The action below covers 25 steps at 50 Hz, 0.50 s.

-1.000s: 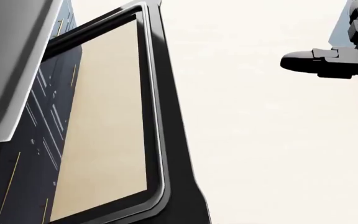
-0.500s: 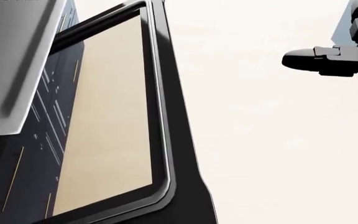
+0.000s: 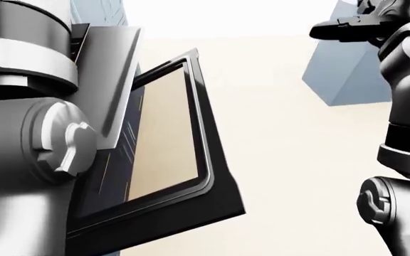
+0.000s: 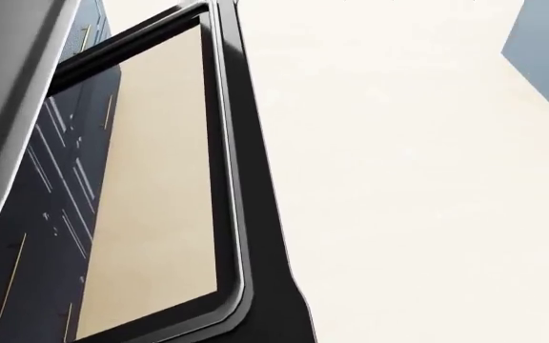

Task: Place the potato on the top rack of the oven.

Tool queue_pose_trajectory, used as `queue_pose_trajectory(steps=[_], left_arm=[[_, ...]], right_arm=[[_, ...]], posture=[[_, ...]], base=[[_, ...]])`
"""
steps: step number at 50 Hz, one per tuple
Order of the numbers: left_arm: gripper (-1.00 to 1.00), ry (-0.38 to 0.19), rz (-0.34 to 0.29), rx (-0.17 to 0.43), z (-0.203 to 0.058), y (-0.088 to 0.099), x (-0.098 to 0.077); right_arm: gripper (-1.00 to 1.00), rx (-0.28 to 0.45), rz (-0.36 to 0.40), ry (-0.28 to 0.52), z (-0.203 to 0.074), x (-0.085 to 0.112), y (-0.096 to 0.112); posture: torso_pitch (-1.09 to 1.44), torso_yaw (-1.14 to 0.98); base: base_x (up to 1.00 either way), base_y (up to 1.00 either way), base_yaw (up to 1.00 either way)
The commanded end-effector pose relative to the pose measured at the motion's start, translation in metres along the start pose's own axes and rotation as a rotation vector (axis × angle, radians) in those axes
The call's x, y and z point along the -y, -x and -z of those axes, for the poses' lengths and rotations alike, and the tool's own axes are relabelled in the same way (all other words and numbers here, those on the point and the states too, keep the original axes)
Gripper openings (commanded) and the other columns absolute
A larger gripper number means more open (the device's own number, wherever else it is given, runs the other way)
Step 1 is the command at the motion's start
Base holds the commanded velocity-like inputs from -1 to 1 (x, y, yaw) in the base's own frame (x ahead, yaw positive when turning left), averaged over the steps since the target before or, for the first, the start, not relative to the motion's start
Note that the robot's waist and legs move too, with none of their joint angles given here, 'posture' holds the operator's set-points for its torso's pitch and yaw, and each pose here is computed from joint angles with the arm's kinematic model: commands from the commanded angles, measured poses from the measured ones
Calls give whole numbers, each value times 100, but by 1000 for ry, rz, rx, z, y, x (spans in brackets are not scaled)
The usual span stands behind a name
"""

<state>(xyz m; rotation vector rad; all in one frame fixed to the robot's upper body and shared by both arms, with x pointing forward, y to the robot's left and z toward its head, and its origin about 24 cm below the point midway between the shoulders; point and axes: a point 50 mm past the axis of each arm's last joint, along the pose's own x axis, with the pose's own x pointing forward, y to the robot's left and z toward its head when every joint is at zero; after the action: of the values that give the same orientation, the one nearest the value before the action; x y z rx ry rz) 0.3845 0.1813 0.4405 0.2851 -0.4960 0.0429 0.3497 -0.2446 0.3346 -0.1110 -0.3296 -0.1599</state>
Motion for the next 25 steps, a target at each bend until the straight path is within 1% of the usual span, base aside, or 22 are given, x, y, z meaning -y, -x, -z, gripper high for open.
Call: queue_pose_trajectory(steps=[1, 3, 4, 6, 7, 8, 9, 10, 12, 15, 17, 19, 20, 21, 24, 25], left_arm=[[100, 37, -17, 142, -36, 3, -6], [100, 57, -18, 166, -49, 5, -8], [100, 39, -13, 177, -50, 6, -8], [100, 53, -20, 179, -51, 7, -12], [100, 50, -35, 173, -49, 7, -15], [100, 60, -22, 171, -50, 7, -15], [100, 52, -24, 173, -51, 8, -16], [100, 60, -24, 180, -54, 9, -18], [100, 53, -17, 189, -58, 12, -20], [100, 53, -25, 202, -65, 15, -28], [100, 53, -29, 197, -67, 17, -32], [100, 41, -32, 181, -60, 17, -35], [100, 49, -38, 183, -61, 18, -37], [100, 43, -40, 182, -60, 18, -37], [100, 52, -40, 192, -67, 21, -42], [100, 44, -41, 197, -70, 22, -43]], right_arm=[[100, 104, 4, 1, -27, 3, 1], [100, 127, 3, -10, -40, 6, 0], [100, 138, 2, -14, -47, 7, 0], [100, 151, -1, -15, -56, 8, 0], [100, 161, -2, -15, -61, 9, 0], [100, 171, -3, -10, -67, 10, 0], [100, 180, 3, 2, -71, 11, -1], [100, 185, -1, 0, -76, 11, 0], [100, 196, -2, 3, -83, 12, 0], [100, 215, -4, 3, -95, 14, 1], [100, 224, -3, 3, -101, 16, 2], [100, 231, -2, 6, -106, 18, 2], [100, 234, -3, 7, -108, 18, 2], [100, 236, -3, 8, -109, 18, 2], [100, 251, 0, 8, -118, 21, 4], [100, 261, 1, 10, -123, 23, 5]], posture=[[0, 0], [0, 0], [0, 0], [0, 0], [0, 0], [0, 0], [0, 0], [0, 0], [0, 0], [0, 0], [0, 0], [0, 0], [0, 0], [0, 0], [0, 0], [0, 0]], base=[[0, 0, 0], [0, 0, 0], [0, 0, 0], [0, 0, 0], [0, 0, 0], [0, 0, 0], [0, 0, 0], [0, 0, 0], [0, 0, 0], [0, 0, 0], [0, 0, 0], [0, 0, 0], [0, 0, 0], [0, 0, 0], [0, 0, 0], [0, 0, 0]])
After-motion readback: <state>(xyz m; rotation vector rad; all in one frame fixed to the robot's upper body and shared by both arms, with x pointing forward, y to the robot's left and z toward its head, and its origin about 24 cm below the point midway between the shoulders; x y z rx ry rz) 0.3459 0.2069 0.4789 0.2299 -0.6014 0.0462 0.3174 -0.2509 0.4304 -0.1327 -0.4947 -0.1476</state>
